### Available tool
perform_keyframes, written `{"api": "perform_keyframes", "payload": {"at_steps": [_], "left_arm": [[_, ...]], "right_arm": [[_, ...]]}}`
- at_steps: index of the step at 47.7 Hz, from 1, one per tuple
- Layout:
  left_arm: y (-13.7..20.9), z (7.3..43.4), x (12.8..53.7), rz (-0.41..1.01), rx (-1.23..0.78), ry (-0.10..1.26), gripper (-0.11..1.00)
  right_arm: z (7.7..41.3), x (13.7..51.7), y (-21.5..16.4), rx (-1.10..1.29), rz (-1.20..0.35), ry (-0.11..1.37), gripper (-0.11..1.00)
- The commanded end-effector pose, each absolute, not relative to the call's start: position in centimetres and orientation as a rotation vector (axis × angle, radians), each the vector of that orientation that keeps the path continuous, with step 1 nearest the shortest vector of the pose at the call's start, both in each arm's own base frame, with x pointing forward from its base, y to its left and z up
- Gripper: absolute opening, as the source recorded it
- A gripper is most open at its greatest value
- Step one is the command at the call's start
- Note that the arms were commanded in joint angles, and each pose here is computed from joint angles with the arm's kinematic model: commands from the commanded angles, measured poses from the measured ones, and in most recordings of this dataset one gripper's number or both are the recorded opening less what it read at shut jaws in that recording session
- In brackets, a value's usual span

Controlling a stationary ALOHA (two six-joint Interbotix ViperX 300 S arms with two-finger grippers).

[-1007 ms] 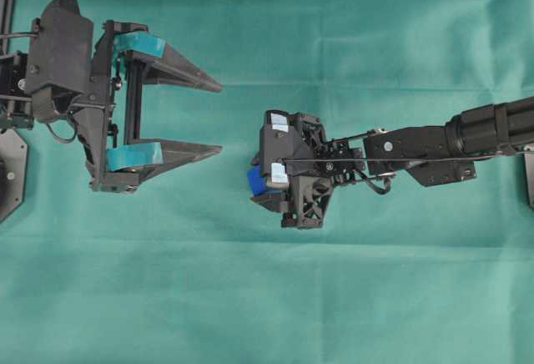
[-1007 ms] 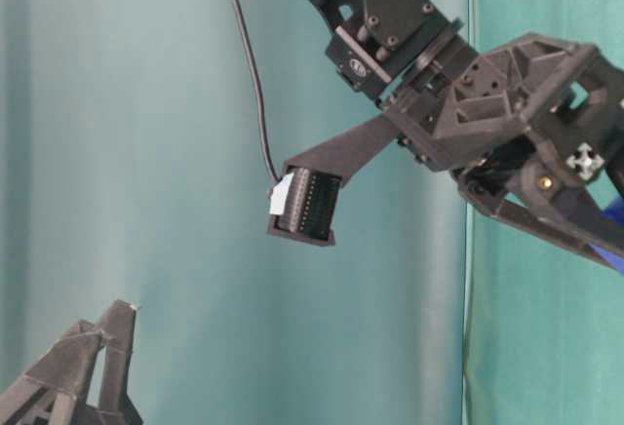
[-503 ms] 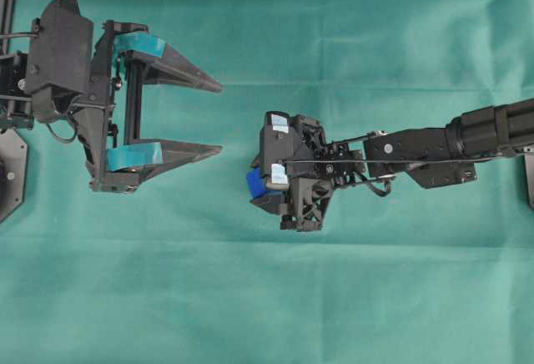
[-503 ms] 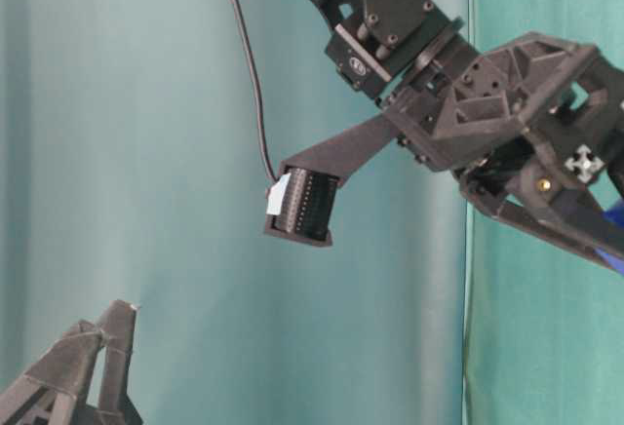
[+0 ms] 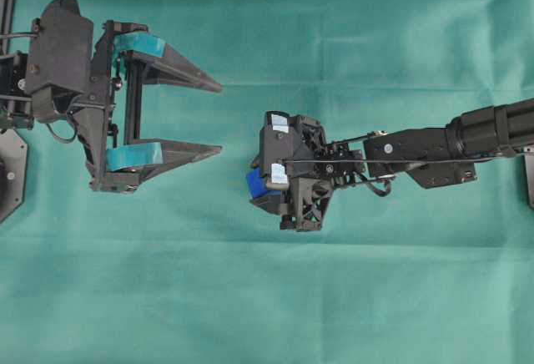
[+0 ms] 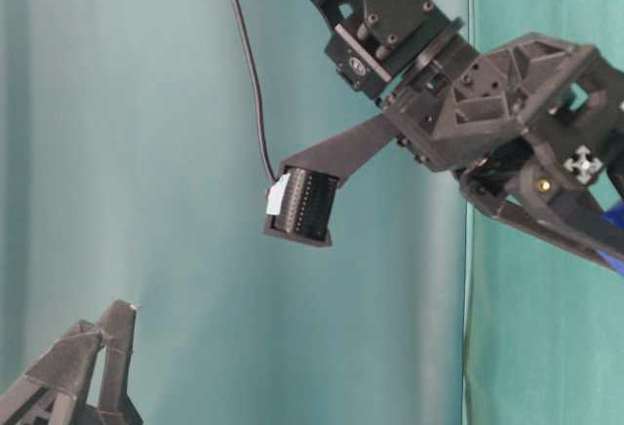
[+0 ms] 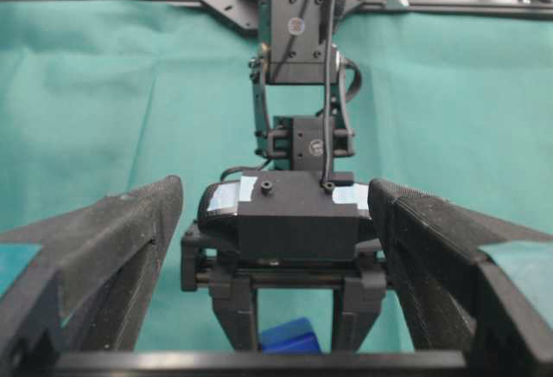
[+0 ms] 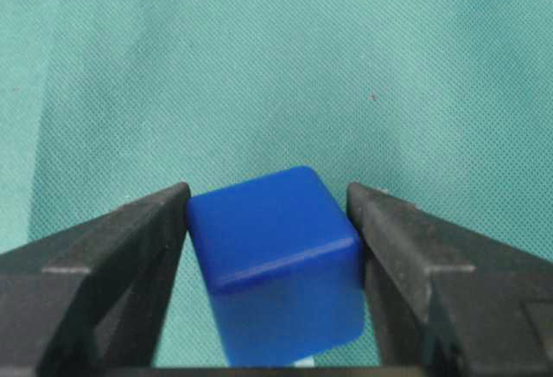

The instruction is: Handover the blue block to the right arm after grasping it with the left arm, then place it in the designated position.

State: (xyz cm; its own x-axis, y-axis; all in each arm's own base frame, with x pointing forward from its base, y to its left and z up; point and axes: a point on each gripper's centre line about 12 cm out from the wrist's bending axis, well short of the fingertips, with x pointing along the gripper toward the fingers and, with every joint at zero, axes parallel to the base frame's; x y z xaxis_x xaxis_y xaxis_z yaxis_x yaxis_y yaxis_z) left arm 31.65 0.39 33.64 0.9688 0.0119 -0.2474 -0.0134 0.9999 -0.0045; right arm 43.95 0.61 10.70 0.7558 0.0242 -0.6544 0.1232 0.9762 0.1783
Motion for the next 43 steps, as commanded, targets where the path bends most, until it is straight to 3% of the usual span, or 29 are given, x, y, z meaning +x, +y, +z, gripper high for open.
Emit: {"api": "perform_keyframes", "payload": {"at_steps": [1,6,13,27,43], "left_arm": [[0.5,34.7,31.7,0.015,-0.002,0.219,1.0],[0.5,34.7,31.7,0.015,-0.002,0.219,1.0],[0.5,34.7,31.7,0.015,-0.002,0.219,1.0],[0.5,34.7,31.7,0.015,-0.002,0.221,1.0],[0.5,34.8,31.7,0.015,-0.002,0.218,1.0]], "right_arm": [[12.2,44.7,0.7,0.223,-0.049,0.668,0.77],[12.4,44.9,0.7,0.223,-0.049,0.663,0.93],[12.5,45.0,0.7,0.222,-0.048,0.66,0.85],[13.1,45.1,0.7,0.219,-0.048,0.654,0.86],[17.3,44.2,0.3,0.187,-0.071,0.665,0.86]]}}
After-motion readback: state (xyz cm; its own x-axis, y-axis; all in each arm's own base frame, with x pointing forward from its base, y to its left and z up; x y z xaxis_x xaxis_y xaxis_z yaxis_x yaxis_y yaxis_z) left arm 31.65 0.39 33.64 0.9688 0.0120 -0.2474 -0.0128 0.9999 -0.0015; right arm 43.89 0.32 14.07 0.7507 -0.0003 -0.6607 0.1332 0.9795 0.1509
